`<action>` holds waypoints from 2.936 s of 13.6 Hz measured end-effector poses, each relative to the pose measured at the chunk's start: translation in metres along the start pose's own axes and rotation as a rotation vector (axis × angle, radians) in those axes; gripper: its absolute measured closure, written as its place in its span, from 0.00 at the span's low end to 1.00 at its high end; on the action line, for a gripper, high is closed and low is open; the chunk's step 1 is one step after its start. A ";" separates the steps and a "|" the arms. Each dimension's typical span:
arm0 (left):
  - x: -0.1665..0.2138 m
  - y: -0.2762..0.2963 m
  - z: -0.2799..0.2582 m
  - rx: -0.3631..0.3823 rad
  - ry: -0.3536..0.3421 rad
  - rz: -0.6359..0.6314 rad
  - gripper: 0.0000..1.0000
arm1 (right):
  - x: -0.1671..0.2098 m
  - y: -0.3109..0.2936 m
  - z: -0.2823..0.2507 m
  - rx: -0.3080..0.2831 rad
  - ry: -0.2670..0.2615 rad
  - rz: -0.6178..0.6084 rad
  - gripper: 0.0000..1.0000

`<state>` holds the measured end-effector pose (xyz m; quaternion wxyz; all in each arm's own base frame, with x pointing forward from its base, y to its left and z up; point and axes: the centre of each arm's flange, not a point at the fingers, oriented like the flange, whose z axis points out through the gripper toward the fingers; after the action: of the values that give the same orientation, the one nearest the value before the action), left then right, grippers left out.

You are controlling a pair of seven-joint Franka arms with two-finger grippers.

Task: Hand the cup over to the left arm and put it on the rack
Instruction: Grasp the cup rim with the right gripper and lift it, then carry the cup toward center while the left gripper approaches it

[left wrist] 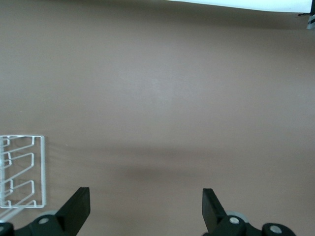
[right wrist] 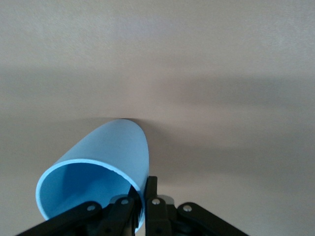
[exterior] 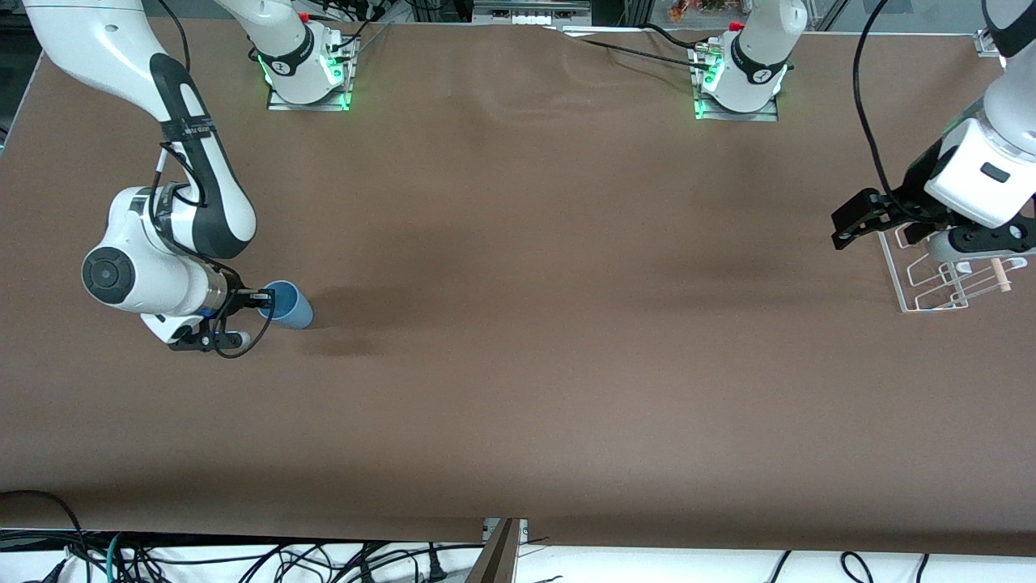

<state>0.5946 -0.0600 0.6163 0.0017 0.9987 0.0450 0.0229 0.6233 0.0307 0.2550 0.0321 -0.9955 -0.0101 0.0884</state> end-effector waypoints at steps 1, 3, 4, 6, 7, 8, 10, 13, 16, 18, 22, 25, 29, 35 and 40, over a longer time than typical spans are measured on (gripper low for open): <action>0.001 -0.007 0.000 0.001 -0.002 0.012 0.00 | 0.002 -0.002 -0.003 0.033 0.009 0.020 0.93; 0.000 -0.011 0.000 0.003 -0.013 0.023 0.00 | 0.010 -0.010 -0.019 0.132 0.030 0.069 0.94; -0.002 -0.009 0.000 0.005 -0.027 0.028 0.00 | 0.015 -0.020 -0.033 0.190 0.038 0.083 0.94; -0.006 -0.003 -0.003 0.006 -0.025 0.043 0.00 | 0.022 -0.054 -0.064 0.281 0.050 0.066 0.94; -0.009 0.000 -0.006 0.009 -0.022 0.048 0.00 | 0.024 -0.074 -0.077 0.312 0.045 0.064 0.94; -0.011 -0.003 -0.008 0.015 -0.018 0.043 0.00 | 0.023 -0.094 -0.090 0.334 0.034 0.075 0.94; -0.012 -0.019 -0.010 0.026 -0.017 0.041 0.00 | 0.020 -0.131 -0.109 0.380 0.013 0.088 0.94; -0.012 -0.029 -0.012 0.029 -0.014 0.038 0.00 | 0.016 -0.167 -0.122 0.535 -0.015 0.113 0.94; -0.015 -0.023 -0.016 0.027 -0.008 0.049 0.00 | 0.010 -0.187 -0.124 0.620 -0.065 0.157 0.94; -0.018 -0.004 -0.012 0.008 -0.008 0.084 0.00 | 0.002 -0.226 -0.132 0.656 -0.079 0.151 0.94; -0.026 0.088 0.073 -0.055 0.010 0.272 0.00 | -0.002 -0.281 -0.135 0.769 -0.084 0.184 0.94; -0.056 0.168 0.114 -0.095 0.076 0.496 0.00 | -0.006 -0.303 -0.144 0.779 -0.102 0.230 0.94; -0.087 0.217 0.151 -0.124 0.189 0.748 0.00 | -0.024 -0.338 -0.148 0.784 -0.160 0.235 0.94; -0.126 0.265 0.173 0.044 0.364 1.202 0.00 | -0.045 -0.364 -0.140 0.747 -0.271 0.243 0.94; -0.153 0.291 0.190 0.059 0.384 1.332 0.00 | -0.046 -0.366 -0.142 0.745 -0.282 0.262 0.94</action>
<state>0.4773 -0.3639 0.4212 -0.0476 0.7917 -0.5774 0.1940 0.5975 0.3860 0.4270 0.3770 -0.8867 0.1452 0.2248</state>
